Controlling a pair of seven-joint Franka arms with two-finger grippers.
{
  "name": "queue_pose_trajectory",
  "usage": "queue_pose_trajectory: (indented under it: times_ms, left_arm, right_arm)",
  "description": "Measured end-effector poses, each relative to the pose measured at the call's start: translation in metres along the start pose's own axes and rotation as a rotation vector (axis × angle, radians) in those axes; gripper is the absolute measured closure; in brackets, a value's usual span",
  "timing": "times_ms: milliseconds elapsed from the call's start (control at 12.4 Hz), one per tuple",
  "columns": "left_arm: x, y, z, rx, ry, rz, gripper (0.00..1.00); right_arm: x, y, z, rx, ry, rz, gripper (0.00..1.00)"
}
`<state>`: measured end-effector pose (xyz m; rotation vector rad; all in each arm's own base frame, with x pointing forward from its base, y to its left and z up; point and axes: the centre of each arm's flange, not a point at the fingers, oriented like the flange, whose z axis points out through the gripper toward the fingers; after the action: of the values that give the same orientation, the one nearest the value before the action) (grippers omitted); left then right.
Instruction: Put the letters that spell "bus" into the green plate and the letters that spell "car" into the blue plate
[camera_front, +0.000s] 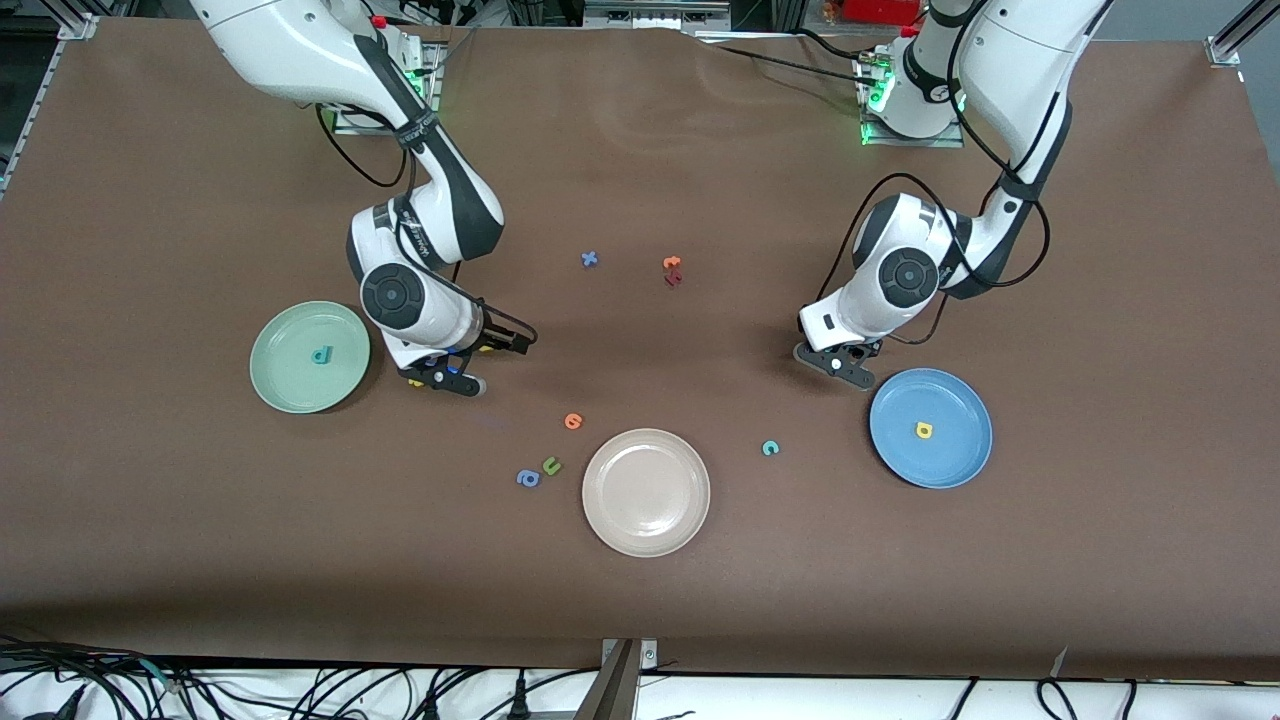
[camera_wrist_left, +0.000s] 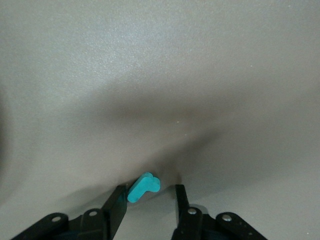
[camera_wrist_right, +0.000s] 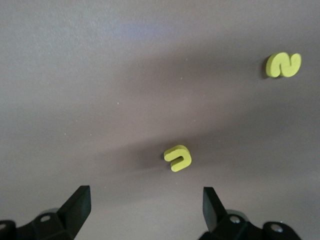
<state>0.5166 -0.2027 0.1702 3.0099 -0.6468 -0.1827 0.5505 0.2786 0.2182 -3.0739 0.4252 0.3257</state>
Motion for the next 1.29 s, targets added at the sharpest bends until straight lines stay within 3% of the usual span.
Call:
queue_pose_trajectory:
  times_ms: [81, 243, 324, 405, 485, 728, 971, 1133, 1294]
  left_arm:
    - [0.0, -0.001, 0.0, 0.003, 0.0, 0.003, 0.55]
    - [0.0, -0.005, -0.001, 0.012, 0.002, 0.007, 0.73]
    - [0.0, -0.005, -0.001, 0.012, 0.002, 0.007, 0.74]
    - [0.001, -0.005, -0.002, 0.012, 0.005, 0.007, 0.85]
    - [0.001, -0.004, -0.003, 0.013, 0.006, 0.008, 0.89]
    - [0.004, -0.005, -0.005, 0.013, 0.015, 0.008, 0.89]
    - [0.023, -0.02, -0.036, 0.019, 0.052, -0.01, 0.89]
    - [0.04, -0.061, -0.078, 0.016, 0.024, 0.008, 0.89]
    - [0.043, -0.117, -0.109, 0.012, 0.026, 0.055, 0.89]
  right_arm:
    - [-0.003, -0.002, 0.002, -0.001, 0.0, -0.005, 0.01]
    - [-0.005, -0.005, 0.007, 0.005, 0.012, -0.012, 0.01]
    - [-0.005, -0.006, 0.01, 0.007, 0.015, -0.013, 0.01]
    - [-0.005, -0.006, 0.013, 0.007, 0.015, -0.012, 0.01]
    - [-0.005, -0.005, 0.016, 0.007, 0.016, -0.013, 0.01]
    - [-0.015, -0.013, 0.026, 0.022, 0.053, -0.039, 0.01]
    - [-0.028, -0.023, 0.033, -0.035, 0.094, -0.13, 0.01]
    - [-0.024, -0.009, 0.041, -0.087, 0.107, -0.188, 0.01]
    - [-0.018, -0.001, 0.043, -0.102, 0.12, -0.238, 0.01]
